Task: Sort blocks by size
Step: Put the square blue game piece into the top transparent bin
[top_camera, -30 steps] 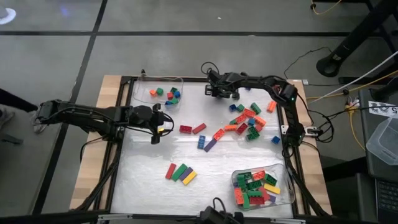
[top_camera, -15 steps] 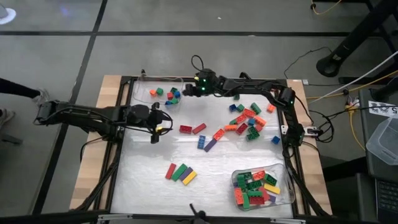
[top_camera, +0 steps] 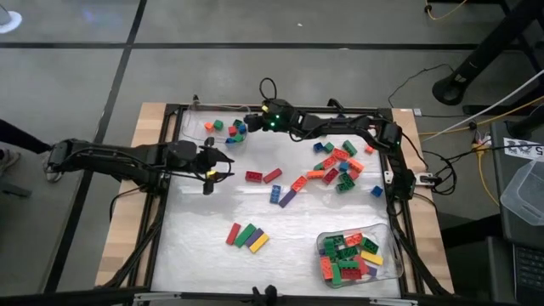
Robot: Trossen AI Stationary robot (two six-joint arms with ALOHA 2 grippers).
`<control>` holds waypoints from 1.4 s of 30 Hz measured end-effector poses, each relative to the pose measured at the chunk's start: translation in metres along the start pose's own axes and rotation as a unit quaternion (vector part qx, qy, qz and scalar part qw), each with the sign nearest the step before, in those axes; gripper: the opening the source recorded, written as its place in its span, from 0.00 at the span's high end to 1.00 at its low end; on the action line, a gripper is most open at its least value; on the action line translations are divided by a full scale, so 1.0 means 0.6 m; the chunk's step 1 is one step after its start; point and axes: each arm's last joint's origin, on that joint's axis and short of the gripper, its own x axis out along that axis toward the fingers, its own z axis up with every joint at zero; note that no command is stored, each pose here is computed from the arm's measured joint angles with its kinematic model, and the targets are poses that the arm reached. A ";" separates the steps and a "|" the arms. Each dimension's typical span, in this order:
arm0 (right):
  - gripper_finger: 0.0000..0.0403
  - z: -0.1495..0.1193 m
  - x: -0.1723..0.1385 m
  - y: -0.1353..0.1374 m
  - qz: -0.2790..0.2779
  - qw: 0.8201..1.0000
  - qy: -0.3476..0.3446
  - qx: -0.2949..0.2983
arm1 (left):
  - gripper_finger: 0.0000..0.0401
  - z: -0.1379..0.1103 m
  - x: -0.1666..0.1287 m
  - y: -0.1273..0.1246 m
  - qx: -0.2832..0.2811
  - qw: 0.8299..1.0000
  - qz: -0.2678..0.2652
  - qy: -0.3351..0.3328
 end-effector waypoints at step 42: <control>0.34 0.013 -0.004 0.001 0.140 0.976 0.074 -0.151 | 0.52 -0.001 0.000 0.000 -0.027 1.000 -0.001 0.004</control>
